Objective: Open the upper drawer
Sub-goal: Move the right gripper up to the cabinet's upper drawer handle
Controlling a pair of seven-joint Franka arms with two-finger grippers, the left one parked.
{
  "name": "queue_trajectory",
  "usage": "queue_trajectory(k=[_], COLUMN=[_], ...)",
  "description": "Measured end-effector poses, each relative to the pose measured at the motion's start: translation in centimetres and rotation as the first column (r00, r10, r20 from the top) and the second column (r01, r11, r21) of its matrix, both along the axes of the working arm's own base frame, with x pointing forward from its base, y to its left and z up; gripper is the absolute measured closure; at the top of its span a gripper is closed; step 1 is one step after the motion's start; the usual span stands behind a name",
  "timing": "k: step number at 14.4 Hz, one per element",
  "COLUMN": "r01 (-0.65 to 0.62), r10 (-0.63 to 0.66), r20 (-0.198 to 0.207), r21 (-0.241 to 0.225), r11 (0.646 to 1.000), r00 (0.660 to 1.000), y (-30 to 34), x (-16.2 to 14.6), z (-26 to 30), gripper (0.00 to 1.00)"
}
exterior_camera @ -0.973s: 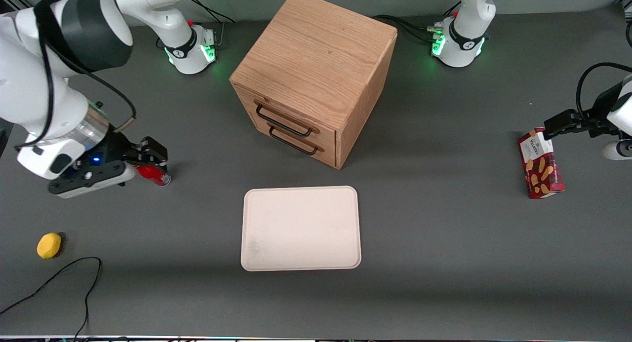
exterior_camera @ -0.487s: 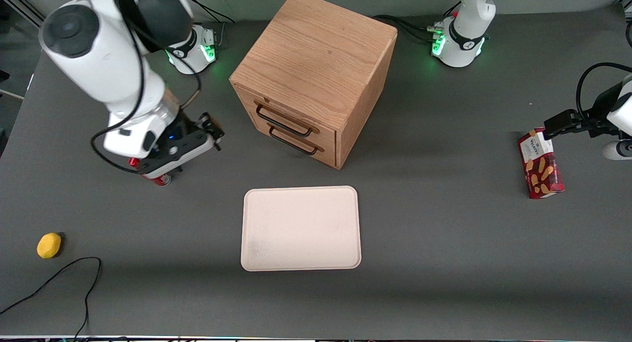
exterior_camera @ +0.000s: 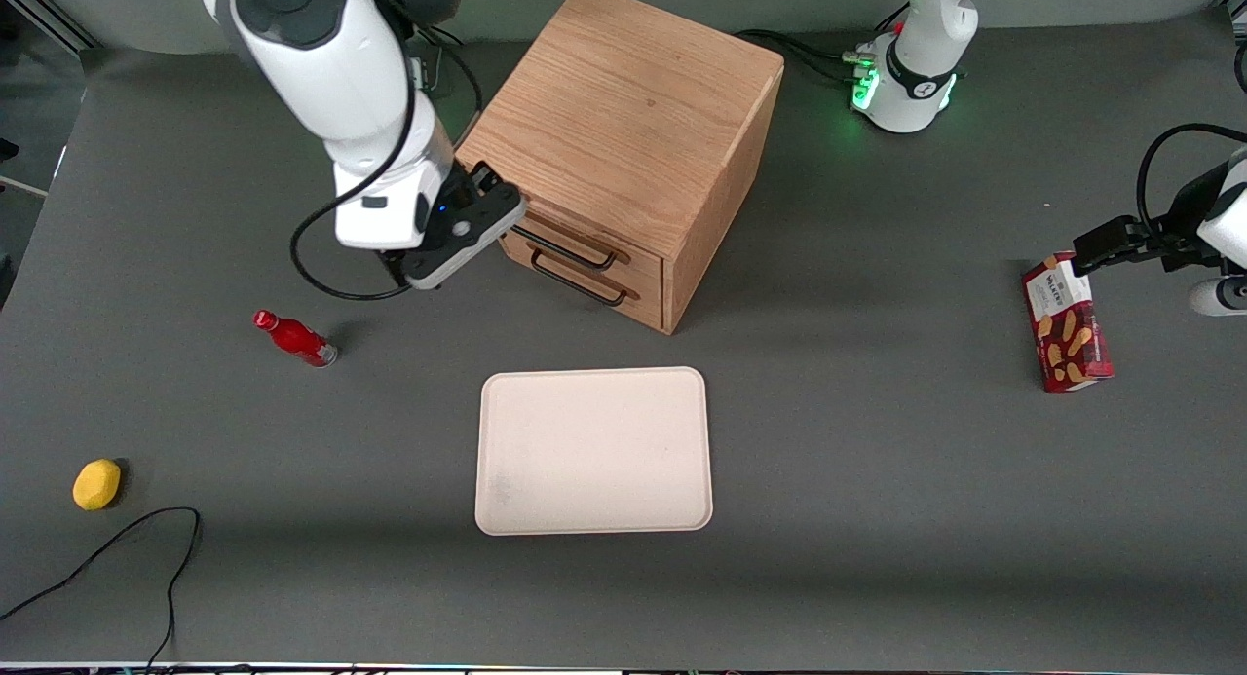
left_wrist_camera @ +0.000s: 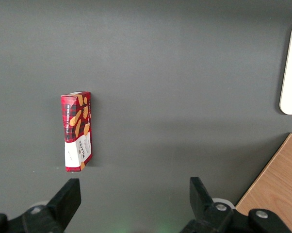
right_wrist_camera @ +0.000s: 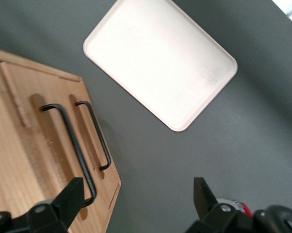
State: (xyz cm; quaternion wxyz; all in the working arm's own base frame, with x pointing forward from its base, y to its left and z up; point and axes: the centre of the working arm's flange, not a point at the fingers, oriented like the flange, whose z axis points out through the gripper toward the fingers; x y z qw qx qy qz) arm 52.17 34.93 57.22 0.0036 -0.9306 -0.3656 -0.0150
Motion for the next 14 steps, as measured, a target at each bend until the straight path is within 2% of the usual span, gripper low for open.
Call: queue_trajectory(k=[7,11,14], r01=[-0.170,-0.198,-0.243], r10=[0.170,0.199,0.246], r20=[-0.017,-0.048,-0.049], r21=[-0.013,0.039,0.049], r11=[0.985,0.980,0.969], r00=[0.985,0.979,0.968], y=[0.4,0.8,0.9], x=[-2.1,-2.4,-2.4], z=[0.2,-1.4,-2.6], gripper=[0.00,0.00,0.00])
